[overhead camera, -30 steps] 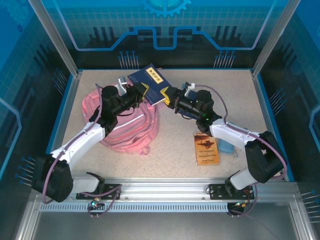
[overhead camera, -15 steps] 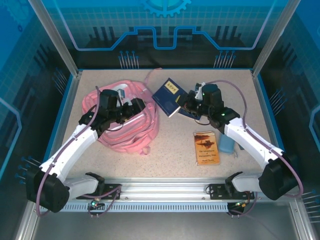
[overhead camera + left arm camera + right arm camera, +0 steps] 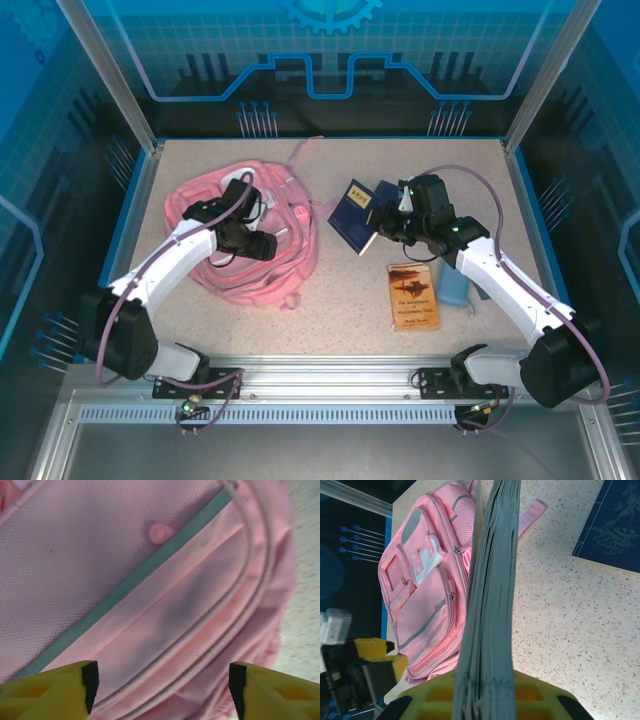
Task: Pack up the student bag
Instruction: Open the student bag at the middle-left of the table.
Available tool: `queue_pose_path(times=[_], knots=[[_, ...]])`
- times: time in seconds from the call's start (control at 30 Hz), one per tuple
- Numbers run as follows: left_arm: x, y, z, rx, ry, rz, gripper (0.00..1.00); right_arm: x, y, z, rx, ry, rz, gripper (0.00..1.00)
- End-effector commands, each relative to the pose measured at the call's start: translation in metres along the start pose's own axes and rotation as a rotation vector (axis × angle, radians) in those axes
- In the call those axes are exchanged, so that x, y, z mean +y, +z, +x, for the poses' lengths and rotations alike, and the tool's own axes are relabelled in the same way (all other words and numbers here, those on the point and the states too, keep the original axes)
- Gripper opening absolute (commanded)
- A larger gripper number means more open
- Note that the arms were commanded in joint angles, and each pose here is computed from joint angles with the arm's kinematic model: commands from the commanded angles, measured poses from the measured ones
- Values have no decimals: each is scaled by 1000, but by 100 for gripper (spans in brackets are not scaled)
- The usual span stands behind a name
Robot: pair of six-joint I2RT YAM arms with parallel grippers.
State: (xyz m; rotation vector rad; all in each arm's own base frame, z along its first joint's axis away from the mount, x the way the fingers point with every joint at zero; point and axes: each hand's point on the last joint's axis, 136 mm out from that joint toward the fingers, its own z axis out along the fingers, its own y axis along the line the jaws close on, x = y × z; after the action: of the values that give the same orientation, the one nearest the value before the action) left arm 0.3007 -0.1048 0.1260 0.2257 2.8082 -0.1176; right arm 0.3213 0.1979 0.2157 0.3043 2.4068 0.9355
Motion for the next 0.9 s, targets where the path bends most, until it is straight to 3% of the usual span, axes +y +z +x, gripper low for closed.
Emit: queue_pose_path(times=[0.0, 0.27, 0.53, 0.63, 0.73, 0.87], knots=[[5, 5, 0, 48, 90, -59, 71, 5, -5, -5, -12, -21, -24, 11], [-2, 43, 8, 176, 180, -124, 69, 1, -8, -2, -18, -7, -17, 11], [19, 59, -5, 202, 232, -302, 54, 0, -9, 0, -12, -4, -13, 11], [25, 60, -9, 206, 258, -361, 44, -2, -11, 0, -17, -5, -7, 11], [22, 51, -21, 157, 273, -389, 28, -4, -15, -2, -34, -10, 9, 11], [3, 18, -49, -12, 264, -352, 16, -11, -27, -5, -66, -16, 41, 11]])
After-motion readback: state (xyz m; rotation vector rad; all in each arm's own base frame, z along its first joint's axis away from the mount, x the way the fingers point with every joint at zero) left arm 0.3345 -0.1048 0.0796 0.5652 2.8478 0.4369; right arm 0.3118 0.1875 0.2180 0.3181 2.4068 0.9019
